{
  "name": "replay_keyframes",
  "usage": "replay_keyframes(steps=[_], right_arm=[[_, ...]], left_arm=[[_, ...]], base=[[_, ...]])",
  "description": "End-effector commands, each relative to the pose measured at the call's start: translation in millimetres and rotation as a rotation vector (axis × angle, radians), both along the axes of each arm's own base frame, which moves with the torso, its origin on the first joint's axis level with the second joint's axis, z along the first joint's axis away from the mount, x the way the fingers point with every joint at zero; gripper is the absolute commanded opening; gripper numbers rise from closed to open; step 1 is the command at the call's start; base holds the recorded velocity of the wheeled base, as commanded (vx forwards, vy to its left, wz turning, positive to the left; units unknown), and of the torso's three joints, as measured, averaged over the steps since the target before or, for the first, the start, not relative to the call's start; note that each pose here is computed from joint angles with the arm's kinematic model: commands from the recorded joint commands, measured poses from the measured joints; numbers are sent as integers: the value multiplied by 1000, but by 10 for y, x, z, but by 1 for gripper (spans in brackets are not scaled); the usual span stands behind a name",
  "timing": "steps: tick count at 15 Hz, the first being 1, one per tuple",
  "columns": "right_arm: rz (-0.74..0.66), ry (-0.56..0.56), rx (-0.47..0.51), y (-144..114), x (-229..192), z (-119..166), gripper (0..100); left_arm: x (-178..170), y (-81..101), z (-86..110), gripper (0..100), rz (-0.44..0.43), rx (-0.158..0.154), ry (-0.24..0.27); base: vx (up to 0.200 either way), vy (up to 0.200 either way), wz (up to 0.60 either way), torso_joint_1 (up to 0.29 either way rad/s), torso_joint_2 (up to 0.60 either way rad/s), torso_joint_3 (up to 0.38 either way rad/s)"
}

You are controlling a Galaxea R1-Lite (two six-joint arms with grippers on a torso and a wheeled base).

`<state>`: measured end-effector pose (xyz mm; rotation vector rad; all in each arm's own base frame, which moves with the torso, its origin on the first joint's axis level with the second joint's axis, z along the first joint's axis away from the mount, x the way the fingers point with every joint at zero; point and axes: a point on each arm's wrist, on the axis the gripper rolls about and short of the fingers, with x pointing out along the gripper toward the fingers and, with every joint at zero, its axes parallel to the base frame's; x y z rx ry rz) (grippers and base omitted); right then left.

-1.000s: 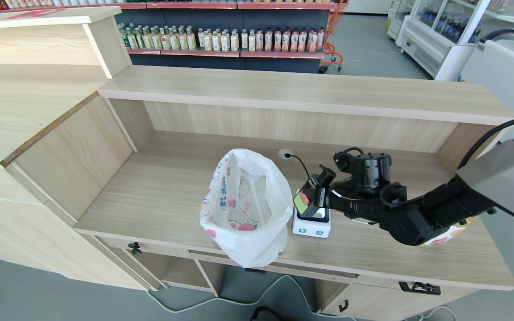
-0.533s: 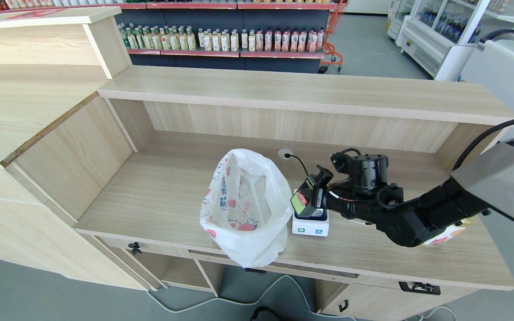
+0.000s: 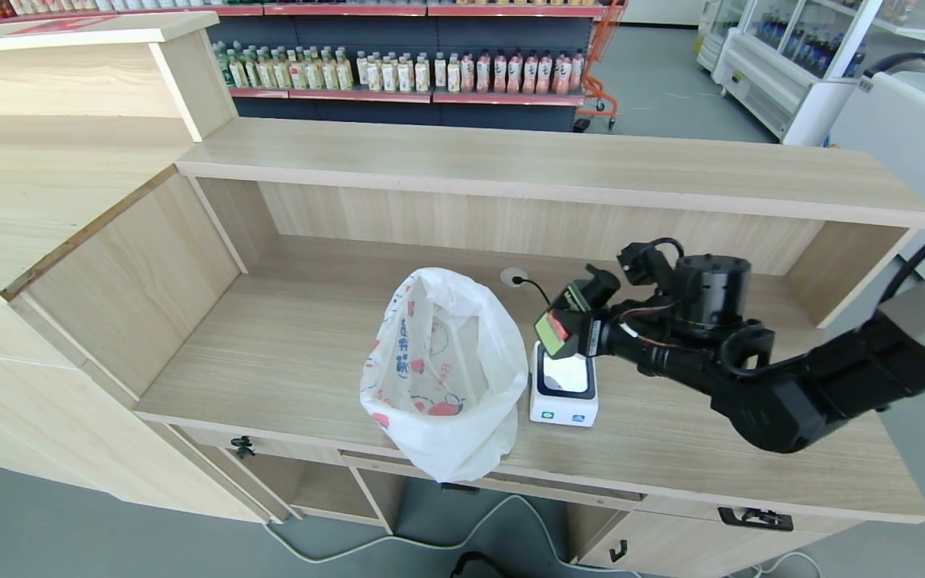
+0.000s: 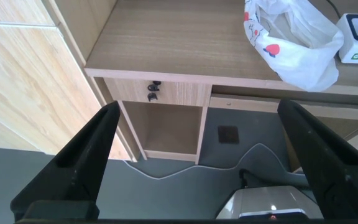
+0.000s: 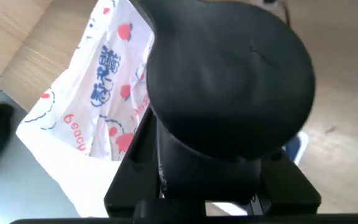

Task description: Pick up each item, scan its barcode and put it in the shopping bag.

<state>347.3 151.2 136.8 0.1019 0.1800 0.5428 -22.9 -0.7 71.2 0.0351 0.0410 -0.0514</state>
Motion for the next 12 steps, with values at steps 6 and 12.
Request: replay_keyframes(steps=[6, 12], right_arm=[[-47, -287, -158, -433, -474, 434, 0], [-6, -293, -190, -239, -273, 269, 0]], left_arm=[[0, 0, 0, 100, 0, 0, 0], [0, 0, 2, 100, 0, -5, -2]], base=[[0, 167, 0, 4, 2, 3], [0, 200, 0, 1, 2, 3]])
